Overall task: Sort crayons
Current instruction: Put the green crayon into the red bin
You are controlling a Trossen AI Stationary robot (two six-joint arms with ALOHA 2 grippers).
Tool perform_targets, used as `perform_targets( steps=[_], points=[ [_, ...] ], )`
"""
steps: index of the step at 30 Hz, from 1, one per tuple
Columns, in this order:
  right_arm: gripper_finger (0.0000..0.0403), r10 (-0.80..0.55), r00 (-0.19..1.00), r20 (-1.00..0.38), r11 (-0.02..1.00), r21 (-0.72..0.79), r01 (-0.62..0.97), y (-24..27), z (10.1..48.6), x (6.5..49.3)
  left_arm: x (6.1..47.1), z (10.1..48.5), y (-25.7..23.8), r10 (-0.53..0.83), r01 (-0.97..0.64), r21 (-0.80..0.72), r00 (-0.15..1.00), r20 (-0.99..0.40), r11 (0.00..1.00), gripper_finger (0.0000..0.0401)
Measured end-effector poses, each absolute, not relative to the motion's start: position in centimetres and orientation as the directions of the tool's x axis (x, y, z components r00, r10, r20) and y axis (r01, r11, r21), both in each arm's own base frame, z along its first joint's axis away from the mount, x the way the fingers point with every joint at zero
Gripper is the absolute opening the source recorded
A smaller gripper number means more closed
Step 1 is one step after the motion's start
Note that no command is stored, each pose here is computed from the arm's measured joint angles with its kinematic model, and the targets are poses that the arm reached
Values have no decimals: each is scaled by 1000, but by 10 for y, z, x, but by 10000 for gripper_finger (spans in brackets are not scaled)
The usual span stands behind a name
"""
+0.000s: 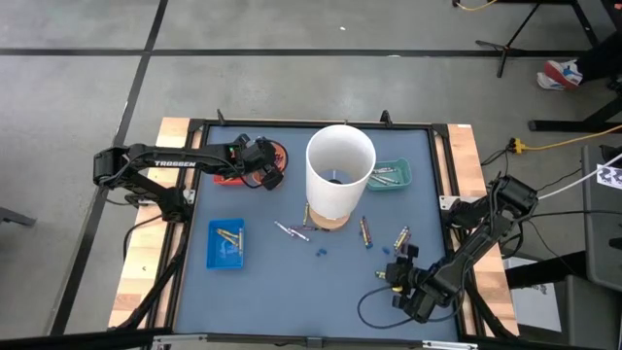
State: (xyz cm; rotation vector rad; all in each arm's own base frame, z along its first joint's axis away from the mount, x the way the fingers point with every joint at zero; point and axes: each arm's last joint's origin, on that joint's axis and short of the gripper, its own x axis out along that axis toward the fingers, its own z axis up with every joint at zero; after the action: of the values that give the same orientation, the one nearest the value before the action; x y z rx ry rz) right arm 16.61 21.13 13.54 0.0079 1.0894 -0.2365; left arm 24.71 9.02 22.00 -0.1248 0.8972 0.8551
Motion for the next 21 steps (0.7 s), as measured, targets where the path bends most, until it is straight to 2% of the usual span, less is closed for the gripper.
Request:
perform_targets(
  steps=[21],
  points=[
    [149, -197, 427, -882, 973, -124, 193, 209, 133, 164, 247, 220, 90, 602, -700, 242, 326, -729, 672, 100]
  ],
)
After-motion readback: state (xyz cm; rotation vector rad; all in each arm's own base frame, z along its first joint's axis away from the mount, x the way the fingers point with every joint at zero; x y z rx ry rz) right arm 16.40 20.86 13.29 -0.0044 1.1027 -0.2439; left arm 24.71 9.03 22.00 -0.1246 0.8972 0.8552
